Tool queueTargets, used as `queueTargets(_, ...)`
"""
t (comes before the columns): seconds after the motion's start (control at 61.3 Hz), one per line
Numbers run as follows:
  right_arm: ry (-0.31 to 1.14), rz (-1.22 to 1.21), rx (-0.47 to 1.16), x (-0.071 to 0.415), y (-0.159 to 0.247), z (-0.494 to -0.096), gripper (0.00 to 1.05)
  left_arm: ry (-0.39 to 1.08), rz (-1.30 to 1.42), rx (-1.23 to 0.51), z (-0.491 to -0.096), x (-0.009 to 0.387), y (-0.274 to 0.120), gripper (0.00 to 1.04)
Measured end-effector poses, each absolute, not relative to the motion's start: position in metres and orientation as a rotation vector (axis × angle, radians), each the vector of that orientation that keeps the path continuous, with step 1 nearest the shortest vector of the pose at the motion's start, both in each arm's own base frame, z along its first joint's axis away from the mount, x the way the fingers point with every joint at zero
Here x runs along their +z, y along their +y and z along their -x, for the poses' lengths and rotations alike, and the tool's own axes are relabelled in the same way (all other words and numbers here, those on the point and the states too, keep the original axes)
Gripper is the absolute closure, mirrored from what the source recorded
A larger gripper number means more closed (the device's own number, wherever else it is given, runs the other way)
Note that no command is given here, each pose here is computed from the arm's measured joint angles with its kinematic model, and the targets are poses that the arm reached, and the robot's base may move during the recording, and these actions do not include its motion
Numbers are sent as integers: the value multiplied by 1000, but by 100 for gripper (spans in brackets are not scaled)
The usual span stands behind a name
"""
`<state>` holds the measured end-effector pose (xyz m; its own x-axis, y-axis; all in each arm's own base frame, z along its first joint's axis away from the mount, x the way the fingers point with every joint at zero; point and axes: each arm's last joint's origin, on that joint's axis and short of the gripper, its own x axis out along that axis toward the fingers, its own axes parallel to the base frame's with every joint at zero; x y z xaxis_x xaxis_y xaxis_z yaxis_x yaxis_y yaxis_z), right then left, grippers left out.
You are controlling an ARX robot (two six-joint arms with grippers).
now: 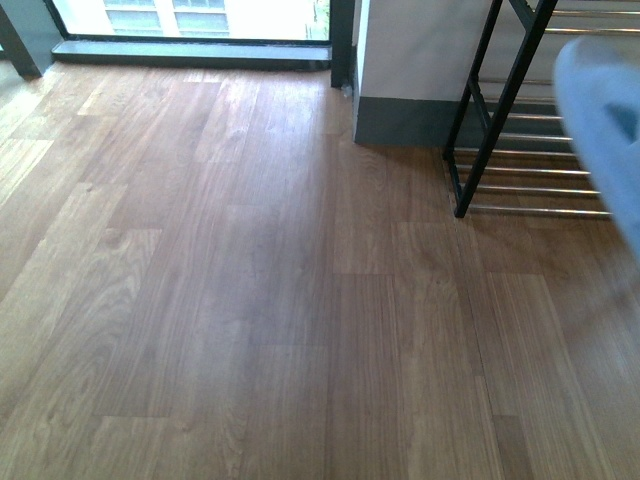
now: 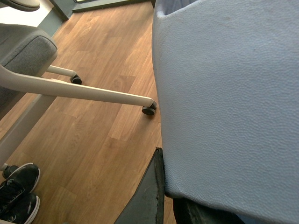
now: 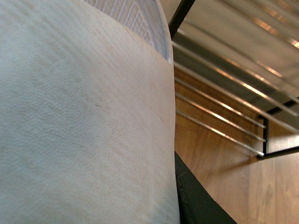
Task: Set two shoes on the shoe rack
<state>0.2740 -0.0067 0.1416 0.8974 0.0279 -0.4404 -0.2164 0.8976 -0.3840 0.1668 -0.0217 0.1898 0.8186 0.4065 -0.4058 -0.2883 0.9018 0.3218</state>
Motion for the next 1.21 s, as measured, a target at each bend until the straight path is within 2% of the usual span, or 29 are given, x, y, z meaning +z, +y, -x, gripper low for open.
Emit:
queueTargets(0.163,317,428,140,188,-13,-224,103,486,-252,375,-167,190,-22,103)
queueTargets(0.391,228,386,163,208,-12,-154,103,486,-252,375,-167,190,-22,103)
queueTargets(1.207,206,374,157,211,-12,-150,103,486,-252,376,-167,190,-21,103)
